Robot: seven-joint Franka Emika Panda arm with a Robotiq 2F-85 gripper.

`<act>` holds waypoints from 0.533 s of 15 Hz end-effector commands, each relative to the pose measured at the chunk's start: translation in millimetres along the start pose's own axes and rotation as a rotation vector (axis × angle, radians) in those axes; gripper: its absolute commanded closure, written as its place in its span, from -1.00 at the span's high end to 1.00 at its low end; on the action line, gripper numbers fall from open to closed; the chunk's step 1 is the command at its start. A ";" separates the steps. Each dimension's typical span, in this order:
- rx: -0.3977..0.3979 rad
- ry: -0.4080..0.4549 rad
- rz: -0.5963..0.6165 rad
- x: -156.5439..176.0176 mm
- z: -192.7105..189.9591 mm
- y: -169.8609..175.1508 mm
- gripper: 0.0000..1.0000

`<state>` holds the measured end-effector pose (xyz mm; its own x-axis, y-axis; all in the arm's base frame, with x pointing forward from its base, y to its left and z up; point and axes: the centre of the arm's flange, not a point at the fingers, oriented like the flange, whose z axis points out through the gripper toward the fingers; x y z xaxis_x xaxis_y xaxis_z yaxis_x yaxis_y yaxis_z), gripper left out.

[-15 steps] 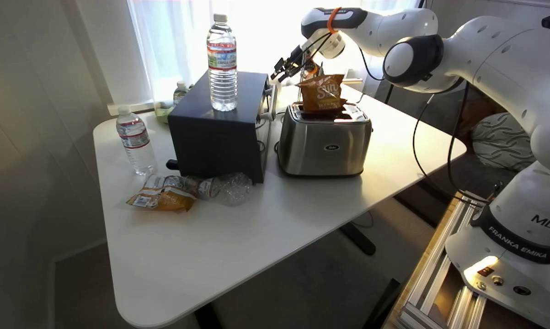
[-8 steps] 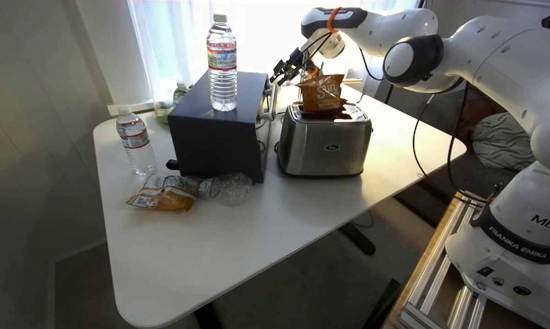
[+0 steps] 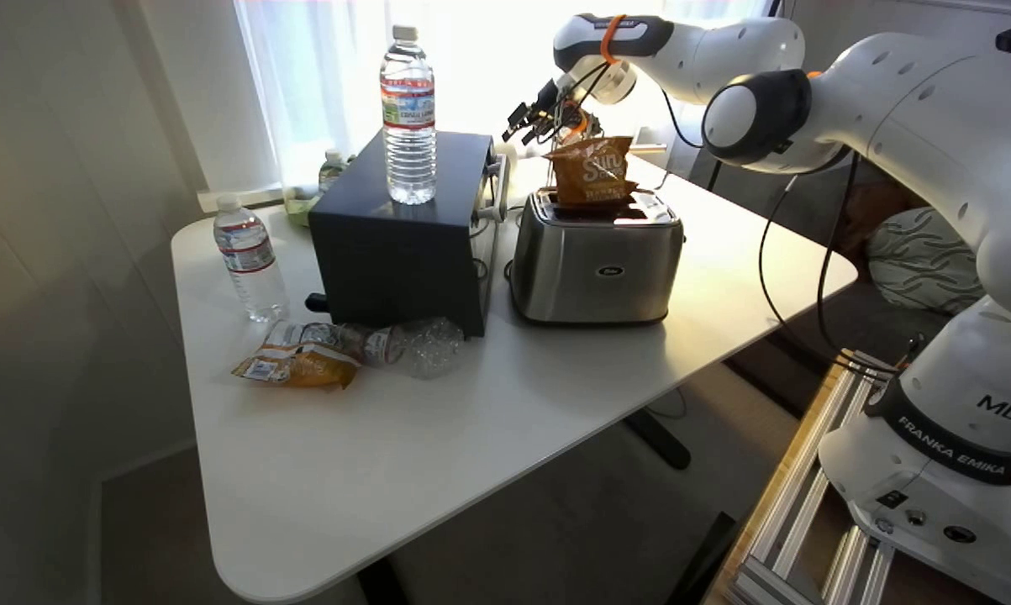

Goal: Move the paper towel forward slightly

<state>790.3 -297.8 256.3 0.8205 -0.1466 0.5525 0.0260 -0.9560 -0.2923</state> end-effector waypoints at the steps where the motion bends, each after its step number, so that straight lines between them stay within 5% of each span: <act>1: -0.026 0.001 -0.006 55.0 40.6 31.3 1.00; 8: 0.015 0.034 -0.048 54.4 52.4 18.3 1.00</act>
<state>793.8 -288.5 247.2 0.8147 -0.1298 0.5651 0.0496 -0.9555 -0.2908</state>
